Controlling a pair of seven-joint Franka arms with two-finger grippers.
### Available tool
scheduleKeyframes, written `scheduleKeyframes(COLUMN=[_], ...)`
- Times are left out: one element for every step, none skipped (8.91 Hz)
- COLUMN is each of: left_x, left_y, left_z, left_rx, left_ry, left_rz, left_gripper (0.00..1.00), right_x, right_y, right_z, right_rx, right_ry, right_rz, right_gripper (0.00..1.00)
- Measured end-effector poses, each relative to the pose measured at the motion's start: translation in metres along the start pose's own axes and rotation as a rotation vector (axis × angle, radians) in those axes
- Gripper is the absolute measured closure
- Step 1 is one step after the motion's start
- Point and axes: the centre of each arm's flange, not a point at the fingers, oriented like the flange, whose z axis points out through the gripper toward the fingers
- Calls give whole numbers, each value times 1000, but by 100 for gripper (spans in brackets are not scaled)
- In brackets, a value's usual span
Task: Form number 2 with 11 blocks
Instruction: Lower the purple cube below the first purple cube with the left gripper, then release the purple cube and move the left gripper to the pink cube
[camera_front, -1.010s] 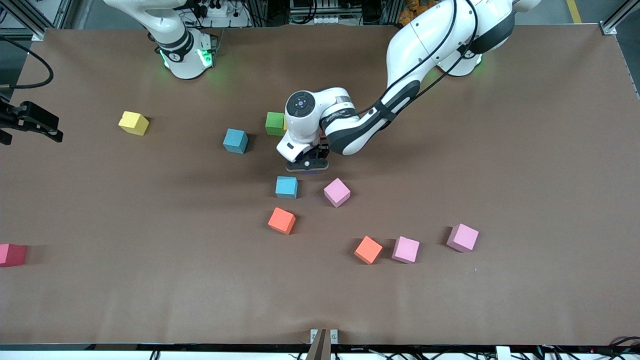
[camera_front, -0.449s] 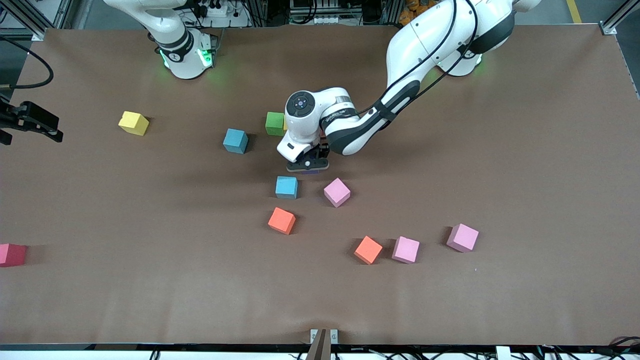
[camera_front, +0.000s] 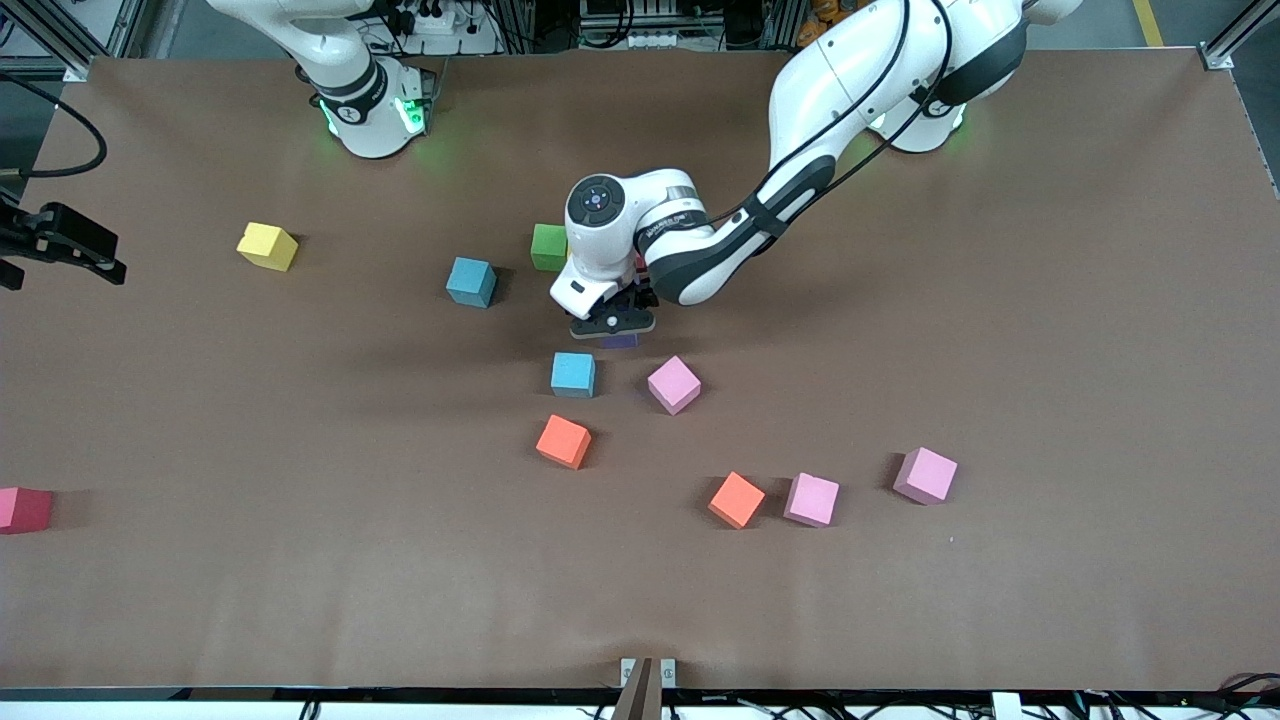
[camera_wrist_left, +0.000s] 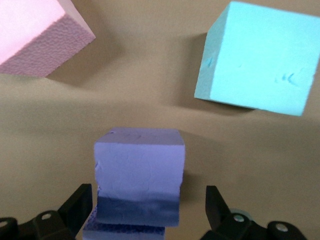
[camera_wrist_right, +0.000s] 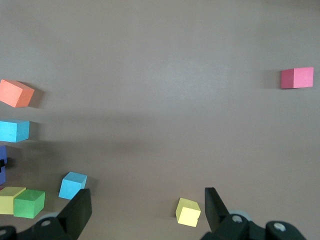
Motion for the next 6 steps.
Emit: scheduleKeyframes(left_x=[4,10,21,39,65,95], left_y=[0,-2,-8,-21,-41,-68], left_z=[-9,-22,-37,-50,-57,-55], left_rx=[-5,2,20,36,61,95], left_ry=[11,25,42,56,63,60], left_rz=[-14,-26,-60,-114,-189,-270], left_gripper=[0,0,0,0,0,0], right_x=[0,0,0,0,-1,-1], right_y=[0,0,0,2,6,9], right_z=[0,0,0,0,1,1], right_rx=[0,0,0,0,0,0], right_ry=[0,0,0,-2,-5,-5], right_rz=[0,0,0,4,11,16], right_gripper=[0,0,0,0,0,0])
